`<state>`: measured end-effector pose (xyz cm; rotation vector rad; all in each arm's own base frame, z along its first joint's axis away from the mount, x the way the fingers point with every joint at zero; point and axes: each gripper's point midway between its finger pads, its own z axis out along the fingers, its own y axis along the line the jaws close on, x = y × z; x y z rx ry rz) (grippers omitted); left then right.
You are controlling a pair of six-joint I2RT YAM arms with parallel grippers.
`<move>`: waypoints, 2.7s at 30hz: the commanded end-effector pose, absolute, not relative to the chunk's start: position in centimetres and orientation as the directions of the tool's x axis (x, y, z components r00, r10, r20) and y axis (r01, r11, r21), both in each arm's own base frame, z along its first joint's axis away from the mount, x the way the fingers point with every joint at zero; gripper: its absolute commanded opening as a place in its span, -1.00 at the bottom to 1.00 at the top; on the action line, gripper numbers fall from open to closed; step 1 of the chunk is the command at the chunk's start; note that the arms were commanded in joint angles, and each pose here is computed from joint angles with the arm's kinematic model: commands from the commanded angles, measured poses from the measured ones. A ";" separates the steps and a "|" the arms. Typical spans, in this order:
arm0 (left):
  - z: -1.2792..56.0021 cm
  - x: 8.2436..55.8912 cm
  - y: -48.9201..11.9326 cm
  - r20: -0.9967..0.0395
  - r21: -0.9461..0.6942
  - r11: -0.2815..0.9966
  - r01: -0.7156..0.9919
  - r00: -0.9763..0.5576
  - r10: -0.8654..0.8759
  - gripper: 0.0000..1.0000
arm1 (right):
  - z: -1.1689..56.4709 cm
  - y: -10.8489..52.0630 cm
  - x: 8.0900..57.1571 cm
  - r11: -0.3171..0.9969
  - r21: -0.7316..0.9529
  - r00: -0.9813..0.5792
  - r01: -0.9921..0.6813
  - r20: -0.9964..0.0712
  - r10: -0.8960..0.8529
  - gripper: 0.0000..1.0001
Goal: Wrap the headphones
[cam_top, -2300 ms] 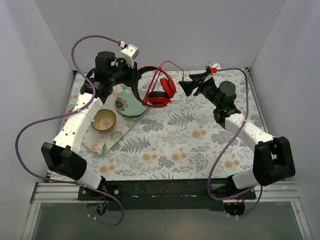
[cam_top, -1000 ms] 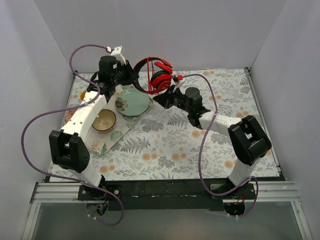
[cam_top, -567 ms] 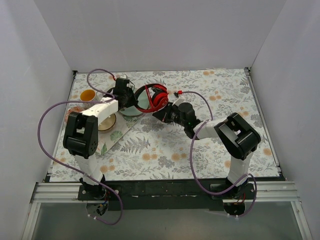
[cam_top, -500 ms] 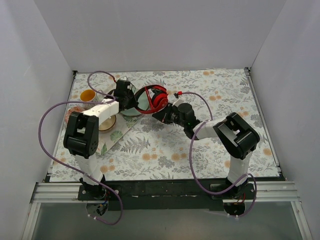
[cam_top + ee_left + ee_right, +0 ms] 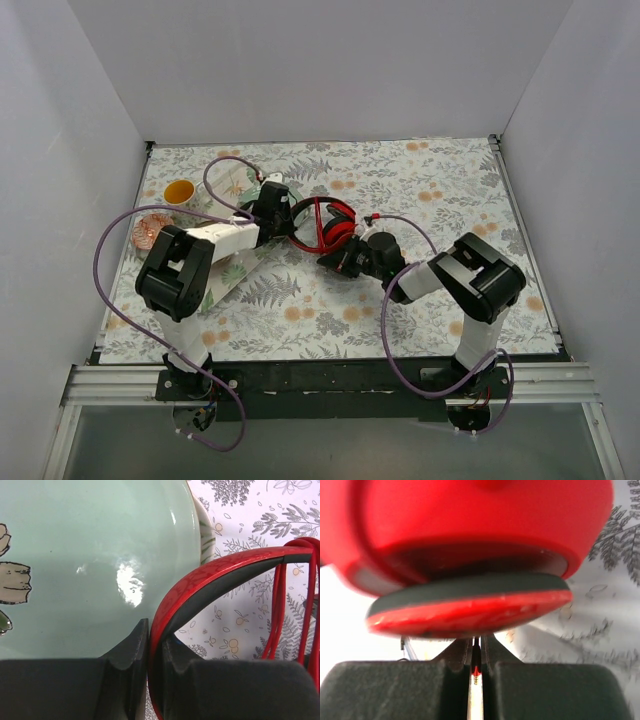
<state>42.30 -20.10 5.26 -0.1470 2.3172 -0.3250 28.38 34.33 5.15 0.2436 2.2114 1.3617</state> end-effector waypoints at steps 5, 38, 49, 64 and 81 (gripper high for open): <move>8.0 42.7 -22.5 -0.729 -0.348 0.937 0.033 -0.638 -0.249 -1.00 | 8.6 33.6 25.8 0.399 0.903 -0.839 -0.160 -0.337 0.427 -0.92; 3.8 41.4 -30.8 -0.693 -0.249 0.946 0.209 -0.721 -0.023 -0.70 | 5.0 26.8 24.9 0.445 0.895 -0.799 -0.013 -0.277 0.534 -0.97; 6.6 42.1 -30.6 -0.736 -0.240 0.946 0.220 -0.677 -0.029 -0.30 | 4.8 26.4 24.7 0.454 0.891 -0.796 -0.002 -0.277 0.539 -0.44; 9.1 42.8 -30.9 -0.776 -0.230 0.938 0.259 -0.630 -0.016 -0.11 | 6.1 26.2 24.5 0.624 0.768 -0.763 -0.143 -0.487 0.425 -0.23; 17.2 42.6 -31.0 -0.873 -0.130 0.889 0.440 -0.475 0.108 0.96 | 19.6 23.7 29.3 0.801 0.384 -0.479 -0.459 -0.866 0.141 -0.16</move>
